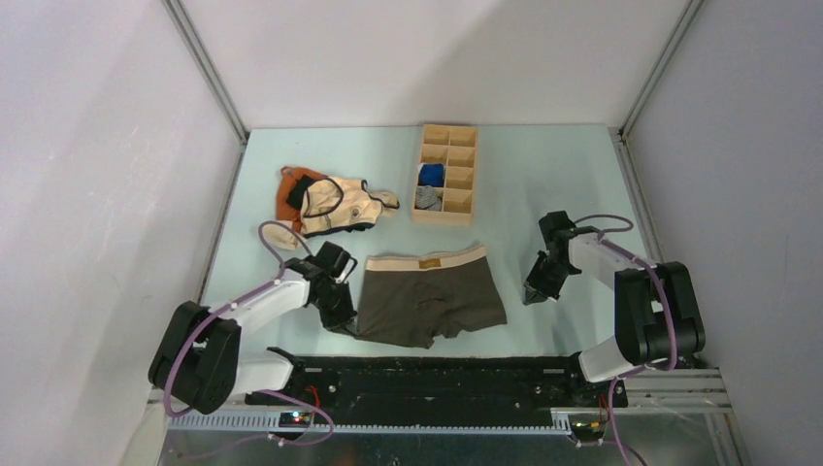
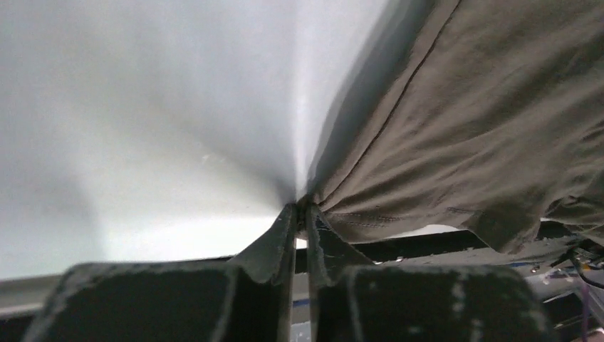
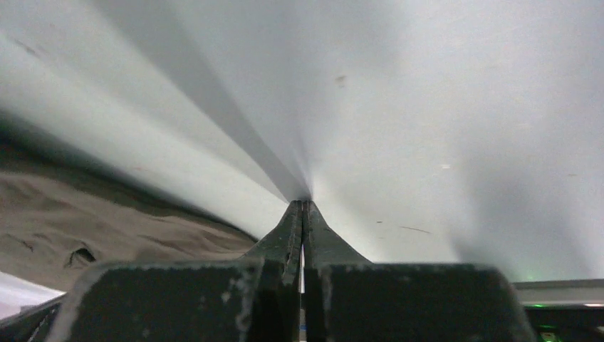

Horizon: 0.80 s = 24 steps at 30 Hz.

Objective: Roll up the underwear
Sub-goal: Flatten out the underwear at the center of the board, then fold the underwear at the center of the board.

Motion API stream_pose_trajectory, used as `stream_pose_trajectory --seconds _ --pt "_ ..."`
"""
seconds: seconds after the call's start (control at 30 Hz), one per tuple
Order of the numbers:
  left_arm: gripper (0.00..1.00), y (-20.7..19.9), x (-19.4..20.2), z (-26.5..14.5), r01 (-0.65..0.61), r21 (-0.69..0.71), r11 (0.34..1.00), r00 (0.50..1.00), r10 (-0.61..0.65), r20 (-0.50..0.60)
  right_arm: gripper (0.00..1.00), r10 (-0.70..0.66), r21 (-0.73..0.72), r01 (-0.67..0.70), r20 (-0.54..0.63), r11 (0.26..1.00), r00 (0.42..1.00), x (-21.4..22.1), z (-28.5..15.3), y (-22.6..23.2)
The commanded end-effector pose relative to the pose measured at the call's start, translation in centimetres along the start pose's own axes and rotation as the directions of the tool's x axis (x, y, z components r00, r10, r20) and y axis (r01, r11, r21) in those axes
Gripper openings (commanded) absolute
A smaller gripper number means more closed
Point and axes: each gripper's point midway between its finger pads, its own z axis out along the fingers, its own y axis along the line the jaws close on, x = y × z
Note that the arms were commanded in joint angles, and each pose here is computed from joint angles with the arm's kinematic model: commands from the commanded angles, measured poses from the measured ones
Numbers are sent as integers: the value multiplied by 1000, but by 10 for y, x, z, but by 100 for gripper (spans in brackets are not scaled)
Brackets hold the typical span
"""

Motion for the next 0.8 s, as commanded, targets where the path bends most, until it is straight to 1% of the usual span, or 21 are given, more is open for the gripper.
stream_pose_trajectory --seconds 0.0,0.03,0.07,0.1,0.13,0.17,0.2,0.23,0.27,0.3,0.33,0.37,0.4,0.43,0.47,0.5,0.53,0.6,0.63,0.7,0.77 --pt "36 0 -8 -24 -88 -32 996 996 88 24 0 -85 -19 87 76 996 993 -23 -21 5" --pt "46 -9 -17 -30 -131 0 991 990 131 57 4 -125 -61 131 95 989 988 -28 -28 15" --pt "58 -25 -27 -42 -166 52 985 981 160 105 8 -153 -149 166 93 975 984 -27 -36 32" --pt "62 -40 -41 -53 -215 89 972 966 199 164 11 -208 -251 222 82 942 975 -20 -45 49" --pt "69 -49 -46 -59 -243 115 963 957 218 192 16 -253 -309 276 115 910 961 -24 -51 62" --pt "72 -62 -60 -69 -292 137 947 934 251 255 18 -276 -374 302 122 877 953 -21 -59 74" --pt "76 -66 -68 -73 -312 130 941 920 265 291 22 -301 -411 346 172 844 938 -28 -65 85" --pt "76 -73 -83 -79 -339 125 932 897 280 343 24 -318 -446 369 188 815 929 -28 -70 94" --pt "77 -72 -94 -81 -336 97 937 884 278 377 31 -340 -461 415 240 785 909 -36 -74 105" --pt "77 -73 -111 -81 -318 85 944 873 257 415 34 -354 -462 439 263 771 898 -40 -75 111" --pt "76 -71 -123 -81 -288 70 955 868 230 440 37 -382 -462 486 304 742 873 -47 -78 124" --pt "69 -70 -141 -79 -257 72 964 864 196 464 38 -399 -470 508 318 722 860 -49 -80 131" --pt "65 -70 -151 -77 -256 70 964 858 193 475 35 -425 -474 544 342 692 838 -54 -80 143" --pt "58 -71 -167 -74 -253 62 965 850 191 492 32 -439 -487 559 348 671 829 -54 -80 150" --pt "55 -71 -179 -75 -283 32 959 825 226 519 25 -453 -490 574 353 656 819 -58 -76 159" --pt "52 -71 -187 -69 -296 8 955 822 251 511 21 -461 -493 578 349 650 816 -58 -74 164" --pt "50 -69 -196 -67 -322 -25 946 807 288 516 12 -463 -494 576 344 651 817 -61 -68 169" --pt "50 -73 -208 -58 -355 -24 935 802 317 506 3 -468 -489 576 336 655 817 -62 -58 176" --pt "52 -78 -207 -49 -373 9 928 815 323 480 1 -467 -475 574 334 667 819 -62 -52 176" --pt "54 -80 -212 -37 -383 34 923 825 326 461 0 -450 -445 553 323 704 833 -68 -39 175" --pt "51 -81 -214 -28 -388 41 921 831 330 448 0 -438 -425 535 310 731 844 -73 -27 172"
